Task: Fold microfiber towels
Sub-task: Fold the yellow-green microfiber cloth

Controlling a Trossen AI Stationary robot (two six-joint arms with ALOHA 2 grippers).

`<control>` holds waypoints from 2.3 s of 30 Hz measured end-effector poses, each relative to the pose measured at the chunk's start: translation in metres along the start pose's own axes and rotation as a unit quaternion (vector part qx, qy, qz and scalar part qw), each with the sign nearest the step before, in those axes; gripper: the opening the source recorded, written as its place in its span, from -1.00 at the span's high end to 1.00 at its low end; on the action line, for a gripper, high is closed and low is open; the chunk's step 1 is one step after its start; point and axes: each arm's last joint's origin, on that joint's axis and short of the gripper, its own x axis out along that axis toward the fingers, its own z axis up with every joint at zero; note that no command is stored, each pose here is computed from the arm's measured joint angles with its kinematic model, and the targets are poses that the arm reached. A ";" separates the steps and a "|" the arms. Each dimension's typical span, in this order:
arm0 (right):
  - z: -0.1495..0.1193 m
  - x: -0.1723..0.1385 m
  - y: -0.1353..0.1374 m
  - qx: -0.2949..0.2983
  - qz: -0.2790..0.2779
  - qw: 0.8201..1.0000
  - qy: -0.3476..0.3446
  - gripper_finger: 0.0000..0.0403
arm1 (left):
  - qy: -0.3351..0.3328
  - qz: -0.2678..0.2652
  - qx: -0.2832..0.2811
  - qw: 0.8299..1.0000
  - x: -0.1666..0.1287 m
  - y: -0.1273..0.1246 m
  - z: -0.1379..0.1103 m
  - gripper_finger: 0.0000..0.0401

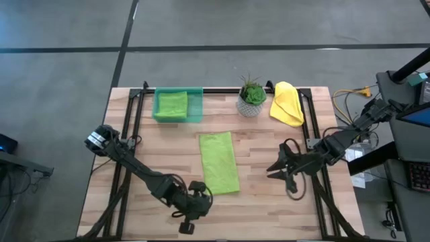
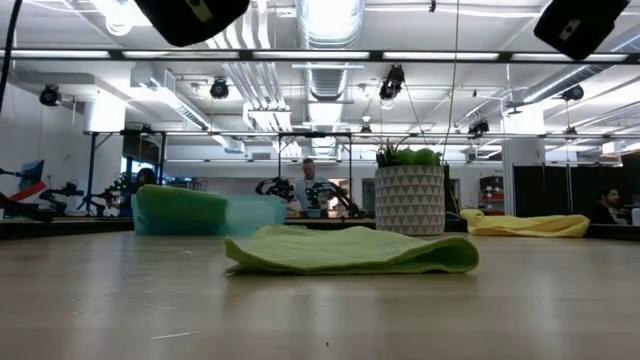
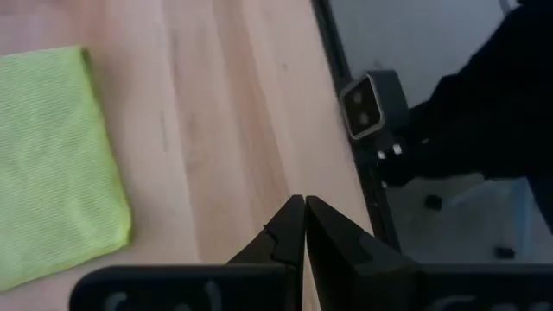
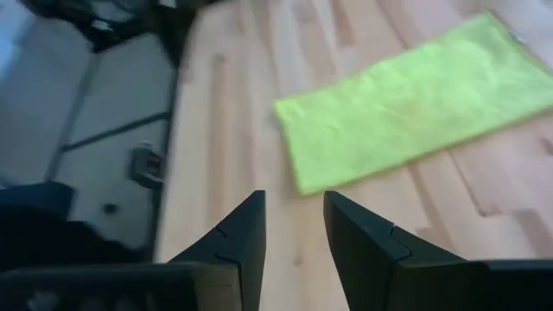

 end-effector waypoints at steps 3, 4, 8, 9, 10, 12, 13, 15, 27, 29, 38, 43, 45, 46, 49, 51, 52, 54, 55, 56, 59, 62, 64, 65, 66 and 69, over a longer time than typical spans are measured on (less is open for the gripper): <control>-0.003 0.012 0.001 -0.005 -0.024 1.000 0.009 0.43 | 0.017 0.007 0.035 0.999 0.006 0.002 -0.010 0.98; -0.004 0.016 0.001 -0.008 -0.029 0.999 0.015 0.43 | 0.024 0.013 0.047 0.999 0.008 0.006 -0.013 0.96; -0.007 0.031 0.004 0.001 -0.039 0.999 0.027 0.43 | 0.036 0.032 0.129 0.990 0.015 0.024 -0.020 0.76; -0.008 0.034 0.005 0.008 -0.039 0.999 0.027 0.43 | 0.040 0.047 0.147 0.987 0.017 0.030 -0.023 0.69; -0.008 0.036 0.005 0.016 -0.041 0.999 0.028 0.43 | 0.048 0.064 0.161 0.984 0.020 0.036 -0.026 0.61; -0.010 0.039 0.005 0.032 -0.045 0.998 0.036 0.43 | 0.062 0.089 0.188 0.976 0.023 0.049 -0.032 0.45; -0.011 0.040 0.006 0.041 -0.047 0.997 0.038 0.43 | 0.066 0.095 0.199 0.973 0.025 0.054 -0.034 0.37; -0.011 0.041 0.006 0.054 -0.048 0.997 0.038 0.43 | 0.074 0.101 0.213 0.969 0.027 0.065 -0.037 0.22; -0.006 0.027 0.004 0.099 -0.036 0.994 0.018 0.43 | 0.029 0.100 0.271 0.957 0.036 0.090 -0.037 -0.06; -0.005 0.027 0.003 0.104 -0.035 0.994 0.016 0.43 | 0.035 0.088 0.264 0.960 0.036 0.095 -0.038 -0.06; -0.005 0.027 0.003 0.113 -0.037 0.993 0.016 0.44 | 0.021 0.047 0.237 0.970 0.037 0.117 -0.038 -0.06; -0.005 0.027 0.003 0.117 -0.037 0.992 0.016 0.44 | 0.014 0.045 0.236 0.971 0.041 0.119 -0.036 -0.06; -0.005 0.027 0.003 0.117 -0.037 0.992 0.016 0.44 | 0.020 0.021 0.236 0.971 0.047 0.118 -0.039 -0.06; -0.005 0.027 0.003 0.117 -0.037 0.992 0.015 0.44 | 0.017 0.002 0.234 0.972 0.051 0.118 -0.039 -0.06; -0.005 0.026 0.003 0.117 -0.038 0.992 0.017 0.44 | 0.042 -0.016 0.213 0.976 0.063 0.118 -0.048 -0.06; -0.006 0.026 0.002 0.120 -0.042 0.992 0.020 0.44 | 0.045 -0.010 0.203 0.978 0.068 0.120 -0.049 -0.06; -0.006 0.026 0.002 0.123 -0.042 0.991 0.020 0.44 | 0.045 -0.003 0.198 0.979 0.069 0.121 -0.050 -0.06; -0.006 0.026 0.002 0.126 -0.044 0.991 0.021 0.44 | 0.049 0.012 0.195 0.980 0.073 0.122 -0.051 -0.06; -0.006 0.026 0.002 0.126 -0.045 0.991 0.022 0.44 | 0.052 0.019 0.193 0.980 0.074 0.123 -0.052 -0.06; -0.006 0.026 0.002 0.126 -0.044 0.991 0.022 0.44 | 0.054 0.030 0.186 0.981 0.076 0.123 -0.053 -0.06; -0.006 0.026 0.002 0.126 -0.044 0.991 0.022 0.44 | 0.060 0.053 0.170 0.982 0.079 0.126 -0.056 -0.04; -0.006 0.026 0.002 0.126 -0.044 0.991 0.022 0.44 | 0.073 0.070 0.151 0.983 0.087 0.129 -0.062 0.06; -0.006 0.026 0.002 0.126 -0.044 0.991 0.022 0.44 | 0.086 0.078 0.133 0.984 0.095 0.131 -0.068 0.17; -0.006 0.026 0.002 0.126 -0.044 0.991 0.022 0.44 | 0.092 0.082 0.123 0.985 0.099 0.132 -0.070 0.24; -0.005 0.026 0.003 0.127 -0.043 0.991 0.021 0.44 | 0.095 0.085 0.116 0.985 0.102 0.132 -0.072 0.31; -0.003 0.025 0.004 0.128 -0.039 0.991 0.020 0.44 | 0.098 0.092 0.098 0.986 0.108 0.131 -0.074 0.57</control>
